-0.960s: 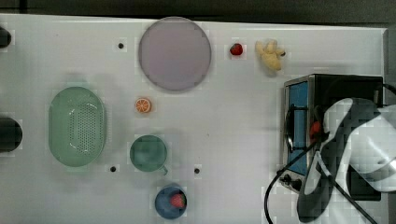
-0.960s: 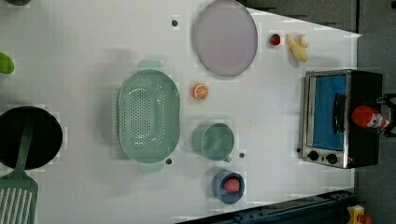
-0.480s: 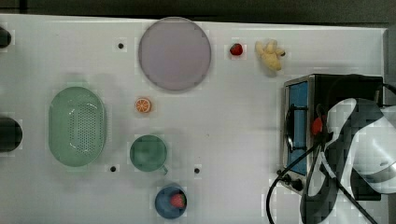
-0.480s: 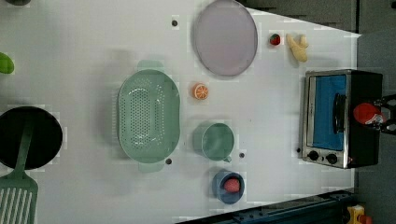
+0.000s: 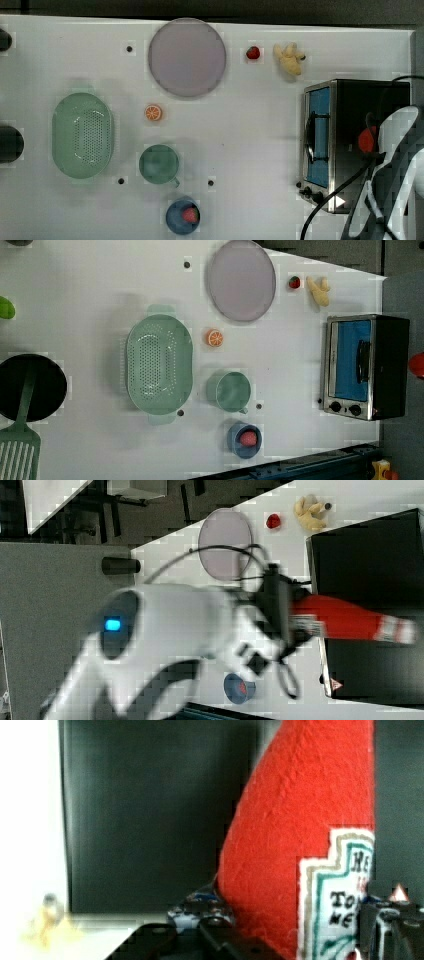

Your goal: Pick Ketchup from oven and place it on table.

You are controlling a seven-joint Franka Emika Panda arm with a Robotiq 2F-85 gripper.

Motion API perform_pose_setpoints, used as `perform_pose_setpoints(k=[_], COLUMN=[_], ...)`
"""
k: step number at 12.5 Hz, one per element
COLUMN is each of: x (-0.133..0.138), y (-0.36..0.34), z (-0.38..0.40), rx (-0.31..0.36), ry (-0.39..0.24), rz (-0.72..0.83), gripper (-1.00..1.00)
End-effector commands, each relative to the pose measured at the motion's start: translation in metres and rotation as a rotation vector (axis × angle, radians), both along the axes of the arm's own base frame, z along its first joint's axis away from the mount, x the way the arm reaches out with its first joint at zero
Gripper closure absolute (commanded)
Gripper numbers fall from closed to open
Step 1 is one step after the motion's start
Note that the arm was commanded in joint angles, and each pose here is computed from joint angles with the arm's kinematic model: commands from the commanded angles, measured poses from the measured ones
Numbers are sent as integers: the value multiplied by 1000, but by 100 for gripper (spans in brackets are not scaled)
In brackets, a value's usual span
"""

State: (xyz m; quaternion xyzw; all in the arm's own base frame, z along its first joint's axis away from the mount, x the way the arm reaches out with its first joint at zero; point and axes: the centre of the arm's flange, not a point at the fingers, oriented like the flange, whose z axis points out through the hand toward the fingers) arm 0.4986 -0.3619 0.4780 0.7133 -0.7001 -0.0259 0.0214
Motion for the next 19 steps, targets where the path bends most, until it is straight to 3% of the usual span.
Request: perform_pose_setpoints(k=[1,4,8,12,19], x=[43,68,77,60,35], y=[141,238,320,342,340], z=[91,101,65,-55,-252], rx=[65,85,121,81,40], ry=[-94,-111,-53,36,67], rz=[279,460,600,657,651], gripper=[-21,-21,-21,-21,-21])
